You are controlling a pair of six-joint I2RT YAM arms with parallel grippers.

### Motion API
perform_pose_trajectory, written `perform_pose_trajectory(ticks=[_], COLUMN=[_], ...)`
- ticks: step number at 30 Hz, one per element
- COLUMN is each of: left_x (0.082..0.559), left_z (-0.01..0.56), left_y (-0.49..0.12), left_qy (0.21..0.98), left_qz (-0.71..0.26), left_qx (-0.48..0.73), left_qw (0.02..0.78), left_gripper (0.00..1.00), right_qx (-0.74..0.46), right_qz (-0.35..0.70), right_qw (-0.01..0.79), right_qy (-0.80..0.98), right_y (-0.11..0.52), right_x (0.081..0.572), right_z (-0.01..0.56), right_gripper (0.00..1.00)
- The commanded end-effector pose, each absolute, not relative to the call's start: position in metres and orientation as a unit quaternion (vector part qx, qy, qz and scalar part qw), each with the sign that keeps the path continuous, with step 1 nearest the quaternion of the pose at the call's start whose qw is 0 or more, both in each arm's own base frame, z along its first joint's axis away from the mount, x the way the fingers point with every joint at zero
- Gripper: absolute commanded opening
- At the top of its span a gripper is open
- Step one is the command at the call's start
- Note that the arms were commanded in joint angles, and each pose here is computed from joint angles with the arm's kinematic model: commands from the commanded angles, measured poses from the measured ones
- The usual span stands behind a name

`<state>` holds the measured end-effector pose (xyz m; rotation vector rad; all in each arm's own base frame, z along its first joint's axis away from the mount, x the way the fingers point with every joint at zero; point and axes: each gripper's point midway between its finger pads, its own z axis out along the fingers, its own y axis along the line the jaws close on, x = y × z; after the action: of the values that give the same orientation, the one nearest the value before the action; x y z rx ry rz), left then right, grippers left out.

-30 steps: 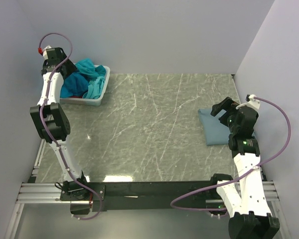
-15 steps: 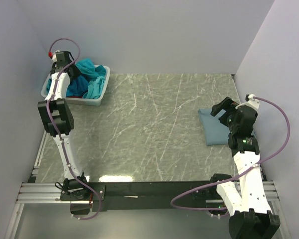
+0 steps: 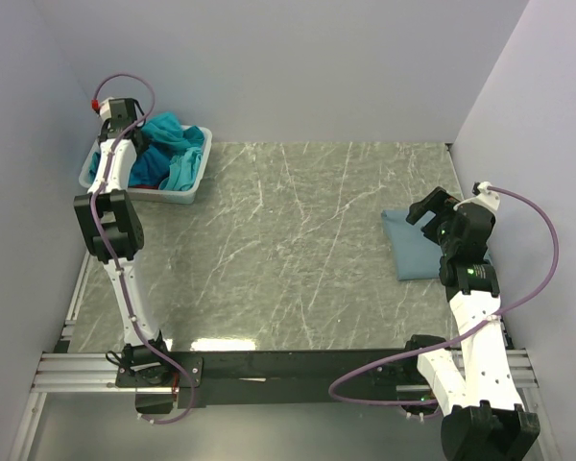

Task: Fold and stack the t-shirts
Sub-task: Grab the tshirt from the pile, then move the tshirt to the center of the board

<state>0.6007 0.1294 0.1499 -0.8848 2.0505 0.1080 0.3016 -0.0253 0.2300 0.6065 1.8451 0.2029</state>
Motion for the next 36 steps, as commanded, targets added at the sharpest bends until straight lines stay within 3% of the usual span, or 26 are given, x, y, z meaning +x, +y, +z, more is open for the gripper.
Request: perform_pose_trajectory(ticks=[1, 19, 25, 36], left_x=[0.6, 0.532, 0.493, 0.389], left_z=[0.212, 0.478, 0.566, 0.659], left_y=[0.129, 0.073, 0.047, -0.075], left_qy=[0.792, 0.636, 0.564, 0.493], left_qz=[0.032, -0.099, -0.081, -0.229], left_qx=[-0.353, -0.256, -0.222, -0.061], left_qw=[0.497, 0.721, 0.791, 0.837], left_gripper=[0.0, 0.0, 0.0, 0.0], right_qx=[0.252, 0.242, 0.241, 0.23], right_qz=[0.077, 0.088, 0.089, 0.102], right_qw=[0.578, 0.591, 0.595, 0.616], right_qy=[0.772, 0.764, 0.761, 0.746], right_y=[-0.029, -0.025, -0.024, -0.02], right_x=[0.303, 0.3, 0.297, 0.292], right_z=[0.245, 0.251, 0.254, 0.269], right_gripper=[0.99, 0.99, 0.99, 0.99])
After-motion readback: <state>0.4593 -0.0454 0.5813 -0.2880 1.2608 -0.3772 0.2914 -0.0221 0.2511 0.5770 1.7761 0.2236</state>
